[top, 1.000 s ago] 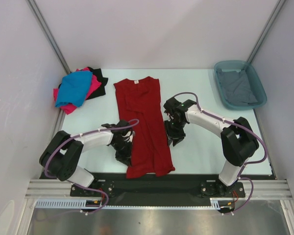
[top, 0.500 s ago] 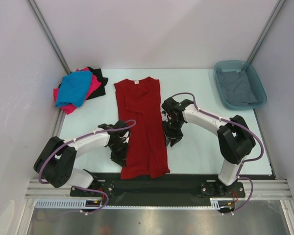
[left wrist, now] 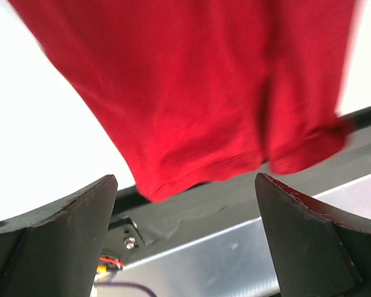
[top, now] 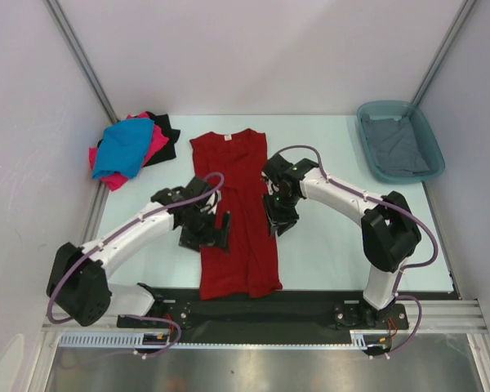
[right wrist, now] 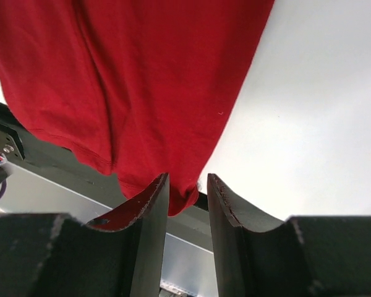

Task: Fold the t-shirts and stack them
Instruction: Fold the tshirt

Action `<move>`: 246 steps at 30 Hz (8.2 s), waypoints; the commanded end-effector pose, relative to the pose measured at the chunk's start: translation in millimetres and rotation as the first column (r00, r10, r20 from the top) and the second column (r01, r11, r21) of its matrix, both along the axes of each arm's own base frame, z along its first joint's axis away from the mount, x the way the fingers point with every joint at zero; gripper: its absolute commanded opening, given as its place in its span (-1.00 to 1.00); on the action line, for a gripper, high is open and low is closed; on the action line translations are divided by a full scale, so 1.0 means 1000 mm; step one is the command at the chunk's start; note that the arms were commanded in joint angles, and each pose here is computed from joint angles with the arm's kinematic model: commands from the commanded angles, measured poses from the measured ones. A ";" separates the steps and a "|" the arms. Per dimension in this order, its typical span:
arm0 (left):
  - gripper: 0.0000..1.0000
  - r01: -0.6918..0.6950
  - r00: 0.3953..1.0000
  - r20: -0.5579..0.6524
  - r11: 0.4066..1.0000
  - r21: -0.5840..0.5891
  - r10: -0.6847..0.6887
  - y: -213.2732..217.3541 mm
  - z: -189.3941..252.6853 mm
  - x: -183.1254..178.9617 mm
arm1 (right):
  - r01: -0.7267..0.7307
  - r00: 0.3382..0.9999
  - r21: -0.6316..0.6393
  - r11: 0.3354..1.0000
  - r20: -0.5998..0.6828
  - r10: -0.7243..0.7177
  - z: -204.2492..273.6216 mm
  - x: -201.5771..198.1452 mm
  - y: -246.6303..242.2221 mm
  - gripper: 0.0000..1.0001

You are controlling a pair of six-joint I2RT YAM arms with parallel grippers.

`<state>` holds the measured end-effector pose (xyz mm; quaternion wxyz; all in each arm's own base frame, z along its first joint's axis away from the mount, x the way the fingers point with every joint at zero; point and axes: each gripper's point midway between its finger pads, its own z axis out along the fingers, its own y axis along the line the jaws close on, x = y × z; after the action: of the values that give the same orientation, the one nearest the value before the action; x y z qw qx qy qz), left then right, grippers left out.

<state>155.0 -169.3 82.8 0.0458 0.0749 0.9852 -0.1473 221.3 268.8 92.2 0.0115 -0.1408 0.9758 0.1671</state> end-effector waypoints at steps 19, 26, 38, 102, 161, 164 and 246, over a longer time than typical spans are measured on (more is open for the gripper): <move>1.00 0.053 0.933 0.356 0.998 0.024 -0.059 -0.014 0.100 0.100 | 0.186 0.969 -0.219 0.958 0.202 -0.142 0.000 0.030 0.023 -0.24; 1.00 0.152 0.962 0.244 0.983 -0.101 -0.123 -0.047 0.080 0.086 | 0.431 0.881 -0.232 0.872 0.319 -0.350 0.044 0.060 -0.048 -0.17; 1.00 0.064 0.996 -0.029 0.880 -0.470 -0.088 -0.103 0.049 0.054 | 0.527 0.813 -0.056 0.848 0.325 -0.484 0.087 0.081 -0.105 -0.16; -0.14 0.136 0.990 -0.017 0.974 -0.179 -0.142 -0.108 -0.045 -0.008 | 0.403 0.885 0.019 0.915 0.248 -0.394 0.045 0.035 -0.116 -0.17; 1.00 -0.216 0.892 0.376 0.967 -0.135 0.251 -0.001 0.102 0.205 | 0.291 0.916 0.238 0.927 0.209 -0.341 0.042 0.244 0.012 -0.17; 1.00 -0.232 0.883 0.380 0.959 -0.160 0.277 0.004 0.096 0.236 | 0.301 0.908 0.325 0.896 0.189 -0.374 0.038 0.276 0.018 -0.14; 1.00 -0.392 0.822 0.156 0.742 -0.543 0.548 0.057 0.027 0.390 | 0.643 0.681 0.538 0.546 -0.075 -0.728 -0.095 0.404 -0.099 -1.00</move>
<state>536.2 -104.1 68.3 0.2099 -0.2003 0.8954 -0.3378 623.2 208.3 22.9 0.1706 0.2135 0.8377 0.4729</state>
